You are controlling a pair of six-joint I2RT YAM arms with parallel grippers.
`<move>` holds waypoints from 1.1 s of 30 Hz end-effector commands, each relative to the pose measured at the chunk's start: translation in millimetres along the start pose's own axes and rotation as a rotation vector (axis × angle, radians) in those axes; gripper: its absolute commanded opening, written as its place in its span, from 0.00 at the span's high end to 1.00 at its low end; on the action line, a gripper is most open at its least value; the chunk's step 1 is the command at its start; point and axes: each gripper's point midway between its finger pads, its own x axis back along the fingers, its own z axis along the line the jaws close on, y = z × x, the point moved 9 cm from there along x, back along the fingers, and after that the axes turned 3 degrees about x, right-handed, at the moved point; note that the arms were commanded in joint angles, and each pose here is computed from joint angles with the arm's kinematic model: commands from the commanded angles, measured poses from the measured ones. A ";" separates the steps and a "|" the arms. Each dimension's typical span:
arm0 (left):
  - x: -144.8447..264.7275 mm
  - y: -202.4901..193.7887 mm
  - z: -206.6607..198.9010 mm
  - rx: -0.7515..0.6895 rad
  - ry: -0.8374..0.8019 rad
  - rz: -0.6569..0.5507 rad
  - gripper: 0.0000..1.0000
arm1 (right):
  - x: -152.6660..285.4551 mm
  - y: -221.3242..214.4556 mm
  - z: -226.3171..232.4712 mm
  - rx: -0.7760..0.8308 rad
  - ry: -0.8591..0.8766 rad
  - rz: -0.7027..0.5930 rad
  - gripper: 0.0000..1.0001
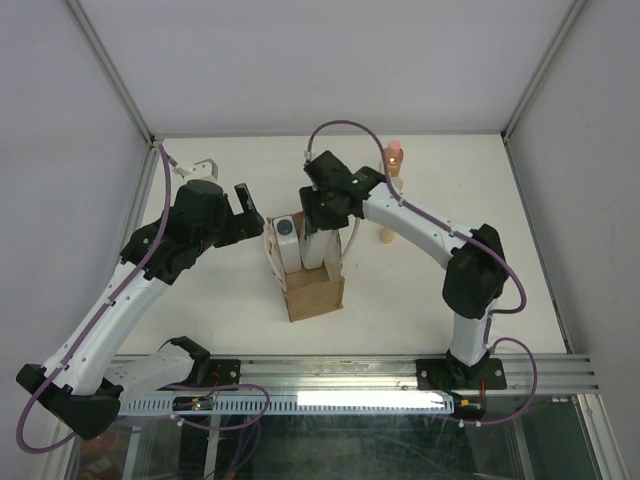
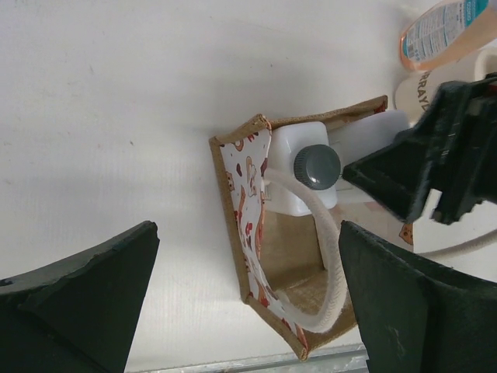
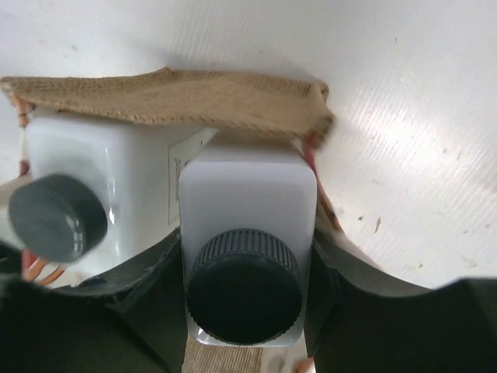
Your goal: Take the personal care products out of the canvas bag
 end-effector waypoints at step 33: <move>-10.2 -7.7 -17.1 0.063 -0.162 0.062 0.01 | 274.8 -72.9 -127.6 -0.359 -0.209 -0.798 1.00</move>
